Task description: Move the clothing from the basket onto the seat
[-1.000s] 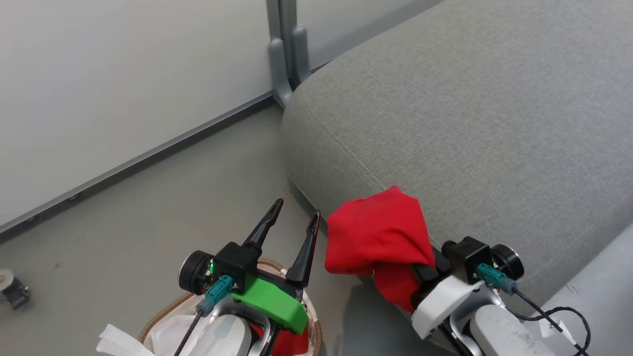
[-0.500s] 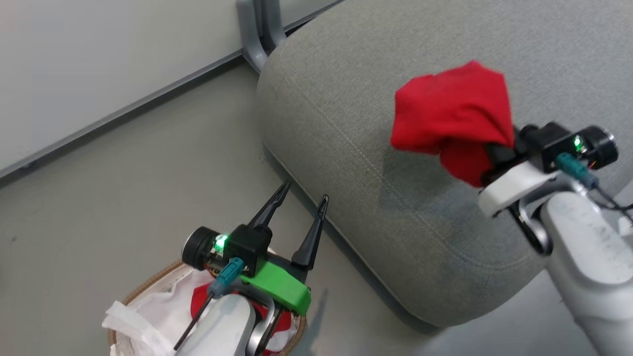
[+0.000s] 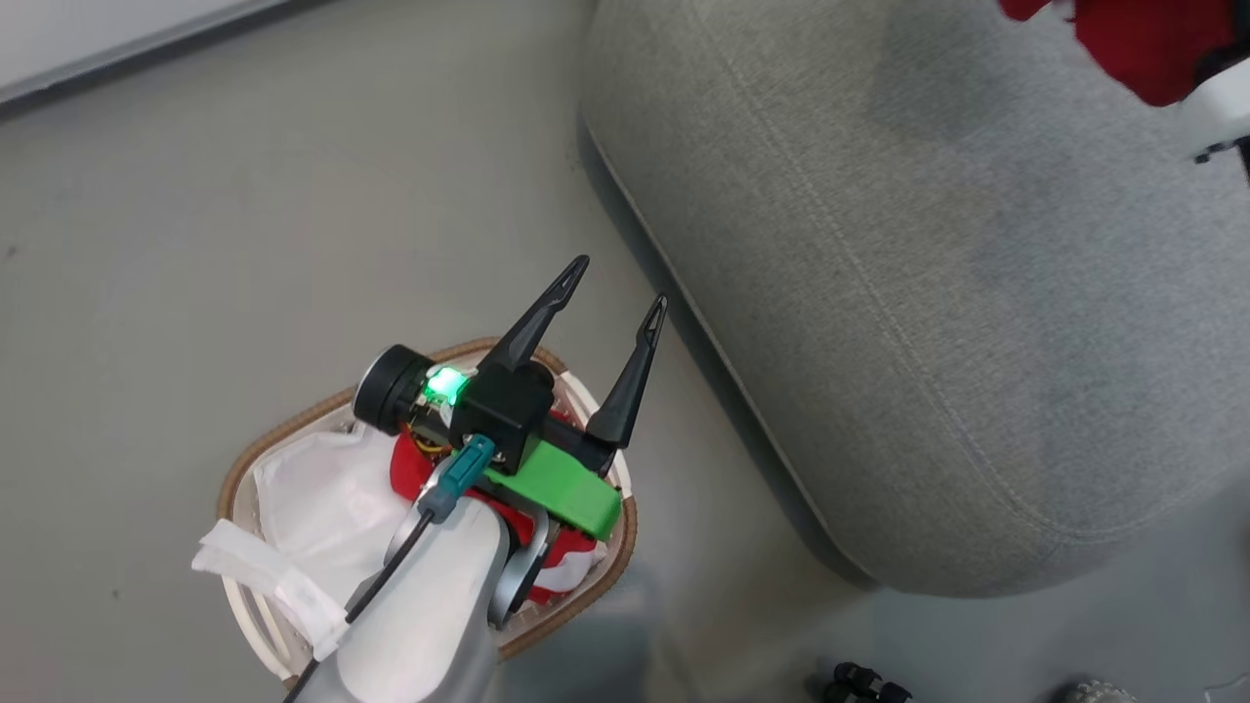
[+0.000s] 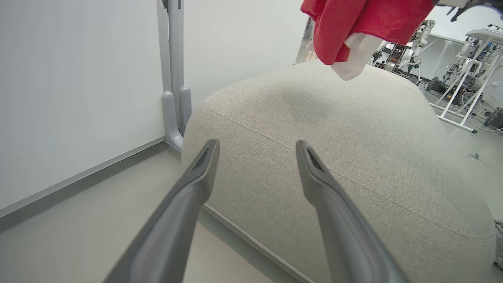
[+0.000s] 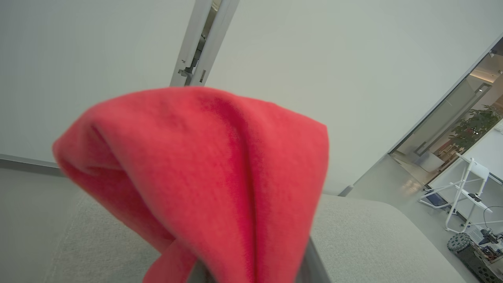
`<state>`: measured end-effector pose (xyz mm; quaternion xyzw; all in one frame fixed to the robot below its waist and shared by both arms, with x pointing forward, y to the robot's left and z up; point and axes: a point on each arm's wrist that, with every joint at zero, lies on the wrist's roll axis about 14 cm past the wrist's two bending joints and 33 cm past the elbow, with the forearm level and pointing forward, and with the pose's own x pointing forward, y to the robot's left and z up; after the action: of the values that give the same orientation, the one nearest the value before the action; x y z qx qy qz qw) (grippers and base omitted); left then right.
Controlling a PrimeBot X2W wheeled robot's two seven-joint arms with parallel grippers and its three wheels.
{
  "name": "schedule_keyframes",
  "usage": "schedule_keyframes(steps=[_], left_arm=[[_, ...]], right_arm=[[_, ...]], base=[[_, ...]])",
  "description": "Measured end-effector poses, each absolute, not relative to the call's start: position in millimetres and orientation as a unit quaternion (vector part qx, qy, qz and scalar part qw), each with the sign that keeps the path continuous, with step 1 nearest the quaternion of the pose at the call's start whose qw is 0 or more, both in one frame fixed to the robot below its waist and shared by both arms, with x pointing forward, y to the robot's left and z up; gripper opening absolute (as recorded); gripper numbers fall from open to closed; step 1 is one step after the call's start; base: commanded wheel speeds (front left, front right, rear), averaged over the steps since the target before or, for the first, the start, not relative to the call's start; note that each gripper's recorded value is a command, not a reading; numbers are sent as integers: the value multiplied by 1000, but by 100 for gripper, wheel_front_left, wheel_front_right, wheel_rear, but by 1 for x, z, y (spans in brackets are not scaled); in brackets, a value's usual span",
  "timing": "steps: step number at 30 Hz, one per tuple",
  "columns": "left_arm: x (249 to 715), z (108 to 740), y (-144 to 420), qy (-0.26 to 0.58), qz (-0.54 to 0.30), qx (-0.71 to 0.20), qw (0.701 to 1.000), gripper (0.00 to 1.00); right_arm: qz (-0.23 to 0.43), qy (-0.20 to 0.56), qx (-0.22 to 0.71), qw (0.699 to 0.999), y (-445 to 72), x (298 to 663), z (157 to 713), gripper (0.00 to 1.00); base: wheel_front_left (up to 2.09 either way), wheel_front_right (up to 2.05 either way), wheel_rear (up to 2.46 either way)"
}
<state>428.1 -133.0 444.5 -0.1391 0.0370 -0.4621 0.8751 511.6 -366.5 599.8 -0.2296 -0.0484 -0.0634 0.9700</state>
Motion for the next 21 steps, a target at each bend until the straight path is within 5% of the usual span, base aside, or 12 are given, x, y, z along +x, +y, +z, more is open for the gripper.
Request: schedule_keyframes(steps=[16,19,21], left_arm=[[458,371,-83,97,-396,-140,902,100],[461,361,-73,107,-381,-134,908,100],[464,358,-66,109,-372,-131,913,100]], right_arm=[[-79,91,-190,974,-377,579,450,1],[-78,121,-172,974,-370,573,416,19],[-82,135,-160,974,-367,566,400,79]], base=[[0,0,0],[0,0,0],[0,0,0]])
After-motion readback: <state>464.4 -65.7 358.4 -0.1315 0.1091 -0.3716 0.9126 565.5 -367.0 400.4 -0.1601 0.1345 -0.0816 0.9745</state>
